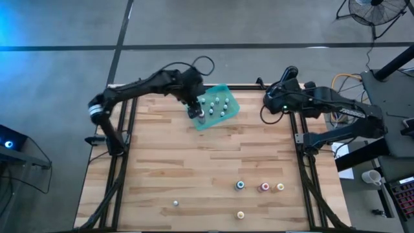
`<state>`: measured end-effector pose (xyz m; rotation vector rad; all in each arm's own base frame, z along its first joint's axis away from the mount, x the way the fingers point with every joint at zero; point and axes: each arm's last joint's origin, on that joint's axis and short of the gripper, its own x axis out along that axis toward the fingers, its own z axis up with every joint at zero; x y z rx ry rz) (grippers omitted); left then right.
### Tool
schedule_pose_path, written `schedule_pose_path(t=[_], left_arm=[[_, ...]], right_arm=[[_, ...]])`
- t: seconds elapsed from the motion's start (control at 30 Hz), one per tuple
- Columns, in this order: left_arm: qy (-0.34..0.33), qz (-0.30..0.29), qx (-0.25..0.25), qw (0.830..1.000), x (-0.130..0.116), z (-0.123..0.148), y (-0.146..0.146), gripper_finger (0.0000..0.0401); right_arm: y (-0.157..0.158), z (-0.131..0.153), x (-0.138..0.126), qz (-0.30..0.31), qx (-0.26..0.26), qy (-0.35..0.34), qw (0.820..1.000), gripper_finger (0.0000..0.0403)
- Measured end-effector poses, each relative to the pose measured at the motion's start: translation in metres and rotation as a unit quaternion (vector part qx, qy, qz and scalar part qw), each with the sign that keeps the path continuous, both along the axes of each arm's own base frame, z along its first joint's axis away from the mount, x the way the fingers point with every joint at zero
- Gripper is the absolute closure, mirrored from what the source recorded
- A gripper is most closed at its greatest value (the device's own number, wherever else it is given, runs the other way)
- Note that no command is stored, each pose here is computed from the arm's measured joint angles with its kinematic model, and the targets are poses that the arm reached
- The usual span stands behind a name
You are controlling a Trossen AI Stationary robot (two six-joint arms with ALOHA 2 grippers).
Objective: Pick & Place food coloring
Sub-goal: Put the red big food coloring into the green bin
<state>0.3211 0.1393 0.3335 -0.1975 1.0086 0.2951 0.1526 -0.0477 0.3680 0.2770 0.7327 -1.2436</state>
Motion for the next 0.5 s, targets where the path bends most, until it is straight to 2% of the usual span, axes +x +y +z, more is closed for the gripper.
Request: schedule_pose_path(t=[0.17,0.3,0.4,0.5], left_arm=[[-0.11,0.016,-0.012,0.994,-0.028,0.012,-0.018,0.0209],[-0.206,0.045,-0.012,0.978,-0.057,0.01,-0.032,0.0209],[-0.253,0.063,-0.021,0.965,-0.079,0.002,-0.044,0.0209],[-0.27,0.115,-0.072,0.953,-0.102,-0.012,-0.053,0.0209]], right_arm=[[0.006,0.002,-0.031,0.019,-0.008,-0.027,0.999,0.0335],[0.014,-0.004,-0.061,0.044,-0.007,-0.115,0.992,0.034],[0.018,-0.014,-0.077,0.069,-0.011,-0.171,0.983,0.0342],[0.02,-0.021,-0.093,0.065,-0.02,-0.202,0.977,0.0342]])
